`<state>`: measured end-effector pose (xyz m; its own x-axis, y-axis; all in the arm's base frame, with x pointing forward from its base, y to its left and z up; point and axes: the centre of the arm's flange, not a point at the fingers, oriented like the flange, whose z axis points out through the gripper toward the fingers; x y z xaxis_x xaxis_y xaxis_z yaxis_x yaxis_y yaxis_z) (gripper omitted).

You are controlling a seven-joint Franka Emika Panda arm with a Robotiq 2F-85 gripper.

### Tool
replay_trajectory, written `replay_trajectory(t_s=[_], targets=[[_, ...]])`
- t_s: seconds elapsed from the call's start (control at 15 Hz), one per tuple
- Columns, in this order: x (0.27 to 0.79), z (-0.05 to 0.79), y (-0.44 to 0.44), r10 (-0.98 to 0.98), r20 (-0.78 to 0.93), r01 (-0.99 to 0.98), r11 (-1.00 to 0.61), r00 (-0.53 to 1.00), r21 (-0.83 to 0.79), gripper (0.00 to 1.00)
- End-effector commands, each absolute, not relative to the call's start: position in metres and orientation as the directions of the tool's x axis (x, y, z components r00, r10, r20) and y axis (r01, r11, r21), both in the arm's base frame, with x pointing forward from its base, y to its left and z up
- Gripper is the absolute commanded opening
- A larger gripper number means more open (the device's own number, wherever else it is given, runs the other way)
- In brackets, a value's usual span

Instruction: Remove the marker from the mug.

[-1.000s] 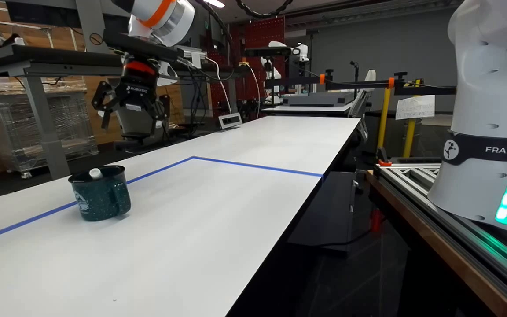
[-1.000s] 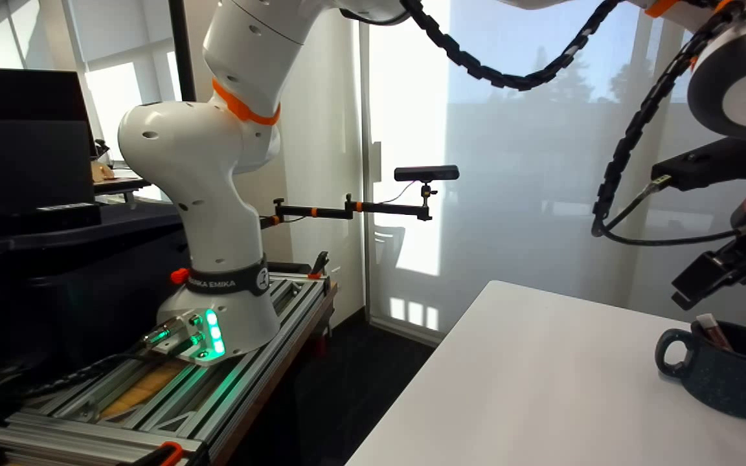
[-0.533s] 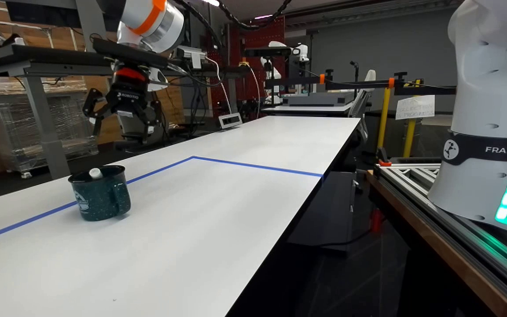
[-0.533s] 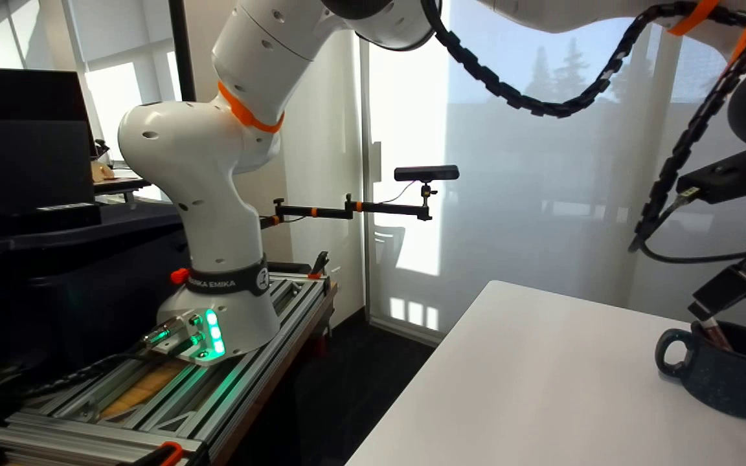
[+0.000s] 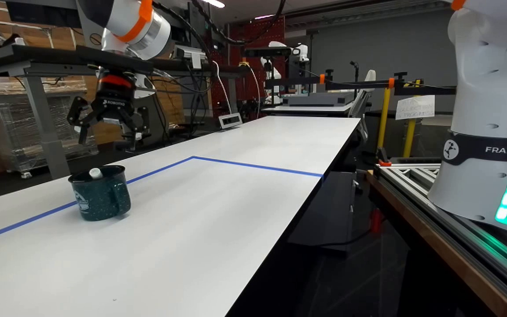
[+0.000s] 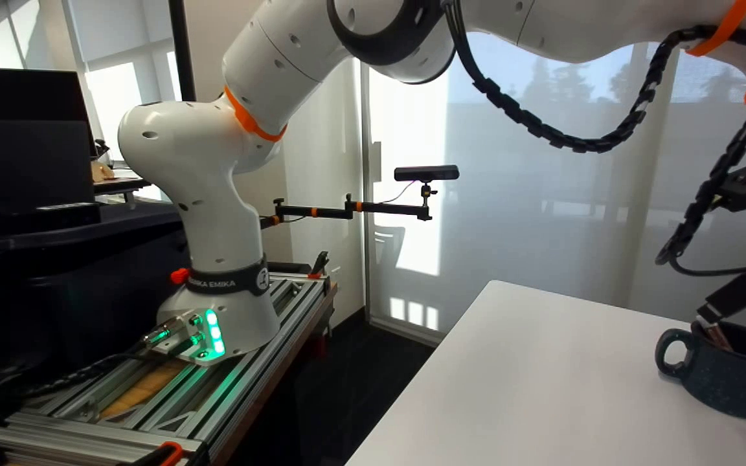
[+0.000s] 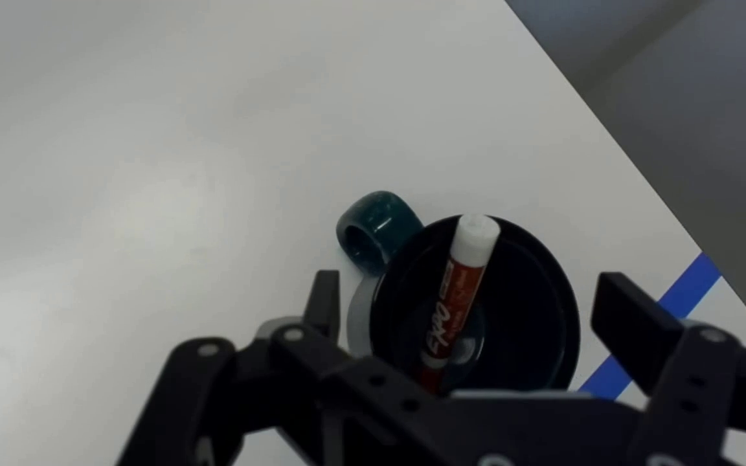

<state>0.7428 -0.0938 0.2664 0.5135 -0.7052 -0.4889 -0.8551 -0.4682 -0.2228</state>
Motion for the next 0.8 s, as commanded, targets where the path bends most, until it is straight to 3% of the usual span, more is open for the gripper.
replay_trajectory(t_s=[0.0,0.27,0.33,0.4,0.6,0.67,0.73], targets=[[0.779,0.266,-0.094,-0.701,-0.516,-0.864,-0.465,0.493,-0.193,0.99],[0.788,0.255,-0.092,-0.695,-0.549,-0.877,-0.446,0.465,-0.177,0.86],[0.79,0.251,-0.092,-0.691,-0.559,-0.88,-0.444,0.458,-0.172,0.75],[0.791,0.247,-0.091,-0.691,-0.564,-0.882,-0.439,0.452,-0.17,0.79],[0.794,0.238,-0.089,-0.683,-0.583,-0.887,-0.431,0.44,-0.164,0.74],[0.795,0.235,-0.089,-0.682,-0.587,-0.889,-0.428,0.436,-0.162,0.68],[0.796,0.233,-0.088,-0.679,-0.592,-0.89,-0.426,0.434,-0.163,0.7]])
